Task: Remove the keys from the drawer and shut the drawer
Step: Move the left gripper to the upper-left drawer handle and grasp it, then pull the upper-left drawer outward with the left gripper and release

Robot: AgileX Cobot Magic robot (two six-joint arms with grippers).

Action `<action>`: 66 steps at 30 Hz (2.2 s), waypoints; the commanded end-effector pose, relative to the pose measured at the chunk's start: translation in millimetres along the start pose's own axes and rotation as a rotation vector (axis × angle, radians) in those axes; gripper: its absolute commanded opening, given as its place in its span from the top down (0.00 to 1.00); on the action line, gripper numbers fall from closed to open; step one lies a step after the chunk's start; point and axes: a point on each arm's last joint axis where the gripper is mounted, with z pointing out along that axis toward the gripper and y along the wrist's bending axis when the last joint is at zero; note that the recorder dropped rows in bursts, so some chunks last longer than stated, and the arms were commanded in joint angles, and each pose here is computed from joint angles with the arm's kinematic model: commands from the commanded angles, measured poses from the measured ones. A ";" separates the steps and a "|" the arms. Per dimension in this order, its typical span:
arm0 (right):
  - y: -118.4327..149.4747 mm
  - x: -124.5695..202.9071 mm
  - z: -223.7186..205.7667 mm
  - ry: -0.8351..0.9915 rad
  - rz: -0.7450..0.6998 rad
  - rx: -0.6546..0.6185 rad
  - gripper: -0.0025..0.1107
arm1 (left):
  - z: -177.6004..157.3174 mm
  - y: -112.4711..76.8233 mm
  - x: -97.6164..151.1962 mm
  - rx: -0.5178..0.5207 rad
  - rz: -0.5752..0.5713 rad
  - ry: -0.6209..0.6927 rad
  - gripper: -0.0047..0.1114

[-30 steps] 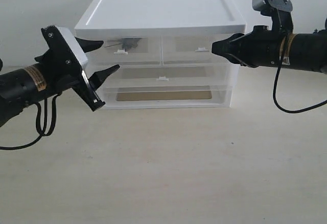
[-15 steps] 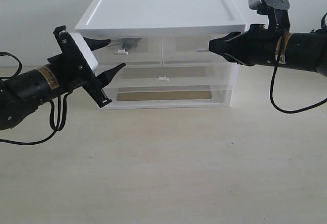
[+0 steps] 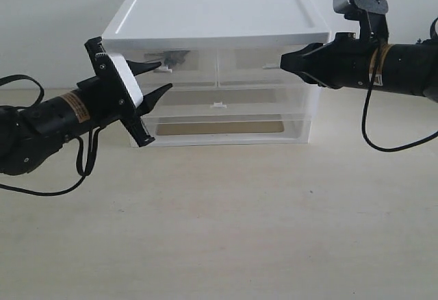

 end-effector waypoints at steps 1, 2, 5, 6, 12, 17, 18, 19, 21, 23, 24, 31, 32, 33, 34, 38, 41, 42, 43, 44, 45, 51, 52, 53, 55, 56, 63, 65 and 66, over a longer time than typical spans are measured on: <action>-2.8 -4.5 -0.9 -0.014 0.010 0.036 0.76 | 2.2 5.8 3.7 -0.058 0.023 0.035 0.65; -2.8 -4.5 -0.9 -0.014 0.010 0.036 0.76 | 2.2 6.3 3.9 -0.063 0.034 0.037 0.65; -2.8 -4.5 -0.9 -0.014 0.010 0.036 0.76 | 2.0 7.9 5.1 -0.079 0.066 0.053 0.65; -2.8 -4.5 -0.9 -0.014 0.010 0.036 0.76 | 2.0 8.4 5.3 -0.085 0.078 0.056 0.65; -2.8 -4.5 -0.9 -0.014 0.008 0.036 0.76 | 2.5 8.9 1.6 -0.107 0.083 0.034 0.65; -2.8 -4.5 -0.9 -0.014 0.008 0.036 0.76 | 5.0 1.7 -7.4 -0.106 0.136 0.026 0.73; -2.8 -4.5 -0.9 -0.014 0.008 0.036 0.76 | 5.5 1.3 -5.8 -0.108 0.156 0.060 0.77; -2.8 -4.5 -0.9 -0.014 0.008 0.036 0.76 | 6.1 0.4 -5.6 -0.107 0.169 0.077 0.79; -2.8 -4.5 -0.9 -0.014 0.008 0.036 0.76 | 6.2 -0.6 -2.3 -0.099 0.189 0.113 0.86; -2.8 -4.5 -0.9 -0.014 0.006 0.036 0.76 | 6.0 -1.2 0.0 -0.089 0.204 0.139 0.92; -2.8 -4.5 -0.9 -0.014 0.002 0.036 0.76 | 5.9 -0.6 0.8 -0.096 0.207 0.151 0.92; -3.7 -4.0 -0.9 -0.008 0.002 0.046 0.76 | 6.4 -3.1 -1.2 -0.097 0.220 0.161 0.92; -3.7 -4.0 -0.9 -0.008 0.002 0.046 0.76 | 6.8 -4.6 -3.3 -0.094 0.219 0.159 0.92; -3.7 -4.0 -0.9 -0.008 0.002 0.046 0.76 | 6.0 -7.4 -4.6 -0.082 0.236 0.160 0.92; -3.7 -4.0 -0.9 -0.008 0.002 0.046 0.76 | 5.5 -9.7 -6.6 -0.069 0.260 0.161 0.92; -3.7 -4.0 -0.9 -0.008 0.002 0.046 0.76 | 0.0 -15.8 -17.0 -0.061 0.321 0.185 0.92; -3.7 -4.0 -0.9 -0.008 -0.002 0.046 0.76 | -6.9 -19.1 -21.0 -0.062 0.323 0.213 0.92; -3.7 -4.0 -0.9 -0.008 -0.002 0.046 0.76 | -9.4 -22.6 -23.3 -0.051 0.322 0.210 0.92; -3.8 -4.1 -0.9 -0.009 -0.001 0.047 0.76 | -15.8 -26.0 -26.9 -0.035 0.323 0.206 0.92; -3.9 -4.2 -0.9 -0.011 0.002 0.048 0.76 | -19.2 -28.1 -29.9 -0.030 0.322 0.201 0.92; -3.9 -4.2 -0.9 -0.011 0.002 0.048 0.76 | -24.8 -31.8 -36.1 -0.015 0.342 0.191 0.92; -4.1 -4.1 -0.9 -0.010 0.003 0.050 0.76 | -53.7 -39.2 -59.6 0.004 0.351 0.180 0.92; -4.2 -4.2 -0.9 -0.011 0.004 0.051 0.76 | -59.3 -41.5 -59.6 0.015 0.350 0.185 0.92; -4.2 -4.2 -0.9 -0.011 0.004 0.051 0.76 | -62.4 -42.2 -59.8 0.018 0.348 0.188 0.92; -4.0 -4.3 -0.9 -0.012 0.003 0.049 0.76 | -69.8 -45.4 -59.7 0.031 0.342 0.194 0.92; -4.0 -4.3 -0.9 -0.012 0.003 0.049 0.76 | -74.0 -45.1 -61.2 0.022 0.342 0.189 0.92; -4.0 -4.3 -0.9 -0.012 0.003 0.049 0.76 | -84.1 -46.6 -72.6 -0.003 0.295 0.148 0.92; -4.0 -4.3 -0.9 -0.012 0.003 0.049 0.76 | -82.6 -51.7 -79.9 0.012 0.299 0.120 0.92; -4.0 -4.3 -0.9 -0.012 0.003 0.049 0.76 | -82.3 -52.8 -81.5 0.015 0.300 0.114 0.92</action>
